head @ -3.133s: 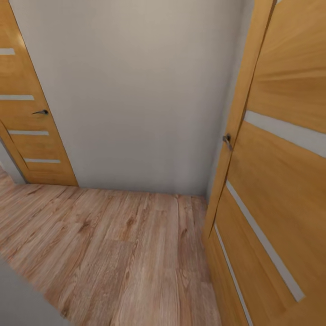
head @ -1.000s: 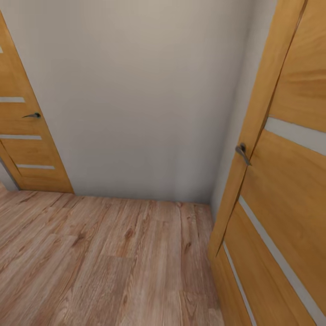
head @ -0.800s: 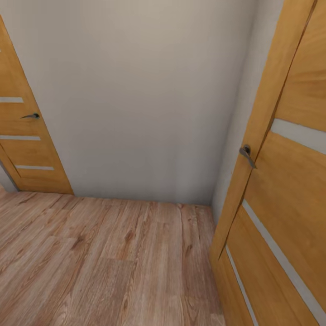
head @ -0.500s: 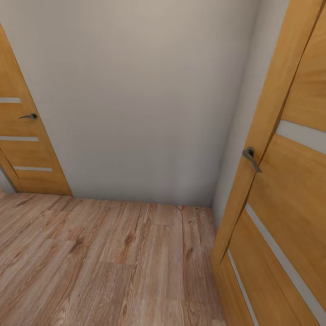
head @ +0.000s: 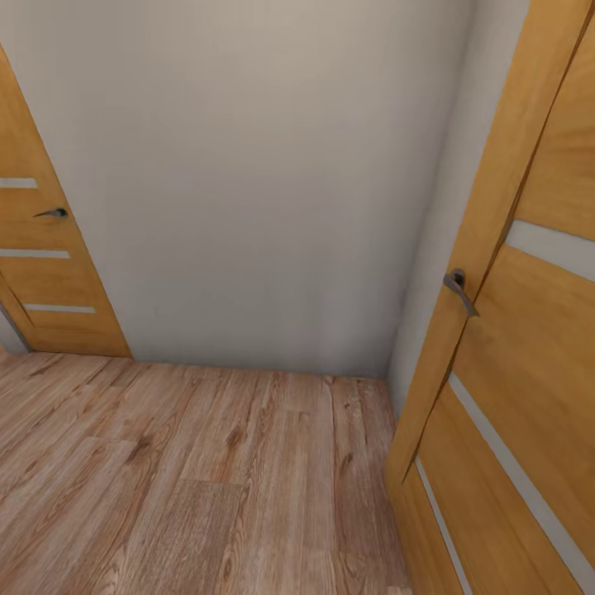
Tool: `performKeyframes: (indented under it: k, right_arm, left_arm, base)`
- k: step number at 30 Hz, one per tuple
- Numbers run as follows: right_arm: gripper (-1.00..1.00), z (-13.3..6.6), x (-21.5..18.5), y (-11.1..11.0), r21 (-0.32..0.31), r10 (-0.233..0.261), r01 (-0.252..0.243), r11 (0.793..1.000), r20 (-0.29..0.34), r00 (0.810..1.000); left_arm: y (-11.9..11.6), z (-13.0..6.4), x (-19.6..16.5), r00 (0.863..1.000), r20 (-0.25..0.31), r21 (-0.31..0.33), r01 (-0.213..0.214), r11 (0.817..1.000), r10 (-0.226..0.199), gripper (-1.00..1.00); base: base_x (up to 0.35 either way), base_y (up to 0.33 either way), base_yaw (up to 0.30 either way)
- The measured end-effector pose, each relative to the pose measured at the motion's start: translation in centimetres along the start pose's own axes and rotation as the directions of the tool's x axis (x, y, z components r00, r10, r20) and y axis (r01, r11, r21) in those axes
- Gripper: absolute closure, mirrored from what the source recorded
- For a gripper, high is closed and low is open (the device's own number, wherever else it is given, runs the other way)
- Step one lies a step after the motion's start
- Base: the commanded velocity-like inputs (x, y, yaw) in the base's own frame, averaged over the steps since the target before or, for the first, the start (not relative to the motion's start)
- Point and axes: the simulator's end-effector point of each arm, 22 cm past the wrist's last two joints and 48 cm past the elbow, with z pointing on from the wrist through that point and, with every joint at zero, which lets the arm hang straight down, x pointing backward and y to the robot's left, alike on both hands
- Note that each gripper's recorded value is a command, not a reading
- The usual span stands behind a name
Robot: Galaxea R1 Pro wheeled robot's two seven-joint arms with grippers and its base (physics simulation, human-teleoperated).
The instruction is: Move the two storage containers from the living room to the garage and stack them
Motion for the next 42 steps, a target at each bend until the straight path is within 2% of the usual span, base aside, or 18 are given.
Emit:
performKeyframes:
  k: [10,42]
  right_arm:
    - [-1.00,0.00,-0.01,0.02,-0.001,0.000,0.000,1.000,0.000,1.000]
    - [-1.00,0.00,0.06,0.03,-0.001,0.000,0.000,1.000,-0.001,1.000]
  left_arm:
    - [-0.09,-0.01,0.06,1.000,-0.002,0.001,0.000,1.000,0.000,-1.00]
    - [0.00,-0.01,0.09,1.000,-0.003,0.000,0.000,1.000,0.000,-1.00]
  base:
    - [0.000,0.000,0.121]
    - [0.061,-0.023,0.020]
